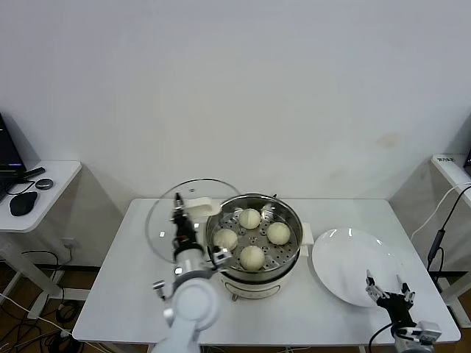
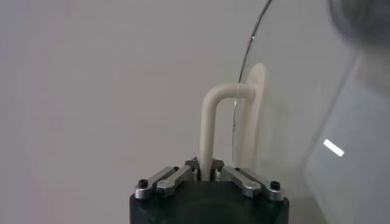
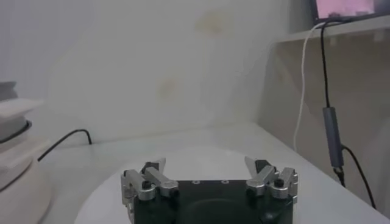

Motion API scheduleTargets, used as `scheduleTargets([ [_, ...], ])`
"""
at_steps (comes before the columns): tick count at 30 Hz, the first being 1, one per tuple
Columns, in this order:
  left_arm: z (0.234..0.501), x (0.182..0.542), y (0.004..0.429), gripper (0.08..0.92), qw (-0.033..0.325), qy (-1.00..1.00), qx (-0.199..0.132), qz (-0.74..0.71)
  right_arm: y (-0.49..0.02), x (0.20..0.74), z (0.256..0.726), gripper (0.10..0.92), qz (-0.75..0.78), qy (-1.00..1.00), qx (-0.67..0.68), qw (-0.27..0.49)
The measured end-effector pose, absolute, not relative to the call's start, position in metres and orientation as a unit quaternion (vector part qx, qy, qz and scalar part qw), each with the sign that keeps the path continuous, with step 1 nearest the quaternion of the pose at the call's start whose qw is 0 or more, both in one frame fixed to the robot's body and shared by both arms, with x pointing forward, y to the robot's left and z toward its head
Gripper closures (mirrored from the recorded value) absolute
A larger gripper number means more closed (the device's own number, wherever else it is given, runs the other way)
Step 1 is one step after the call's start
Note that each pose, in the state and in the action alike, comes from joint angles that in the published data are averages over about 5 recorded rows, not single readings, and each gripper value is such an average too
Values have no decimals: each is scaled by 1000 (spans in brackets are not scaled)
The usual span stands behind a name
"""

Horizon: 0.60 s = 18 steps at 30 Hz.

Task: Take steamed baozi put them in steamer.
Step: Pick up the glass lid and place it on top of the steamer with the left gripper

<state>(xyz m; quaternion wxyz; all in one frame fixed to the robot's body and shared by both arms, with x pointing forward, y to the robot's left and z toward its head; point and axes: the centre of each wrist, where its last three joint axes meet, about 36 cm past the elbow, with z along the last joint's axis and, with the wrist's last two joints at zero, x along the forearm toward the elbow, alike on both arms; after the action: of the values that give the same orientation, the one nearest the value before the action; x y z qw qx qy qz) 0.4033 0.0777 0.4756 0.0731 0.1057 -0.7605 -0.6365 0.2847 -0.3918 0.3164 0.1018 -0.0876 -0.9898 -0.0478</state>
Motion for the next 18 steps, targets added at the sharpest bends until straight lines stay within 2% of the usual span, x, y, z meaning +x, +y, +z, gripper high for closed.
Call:
scheduleTargets([
  [11, 482, 406, 14, 824, 22, -781, 15, -625, -385, 279, 309, 200, -48, -989, -90, 112],
  [18, 479, 408, -4, 824, 12, -782, -15, -623, -379, 281, 307, 200, -50, -988, -88, 113],
])
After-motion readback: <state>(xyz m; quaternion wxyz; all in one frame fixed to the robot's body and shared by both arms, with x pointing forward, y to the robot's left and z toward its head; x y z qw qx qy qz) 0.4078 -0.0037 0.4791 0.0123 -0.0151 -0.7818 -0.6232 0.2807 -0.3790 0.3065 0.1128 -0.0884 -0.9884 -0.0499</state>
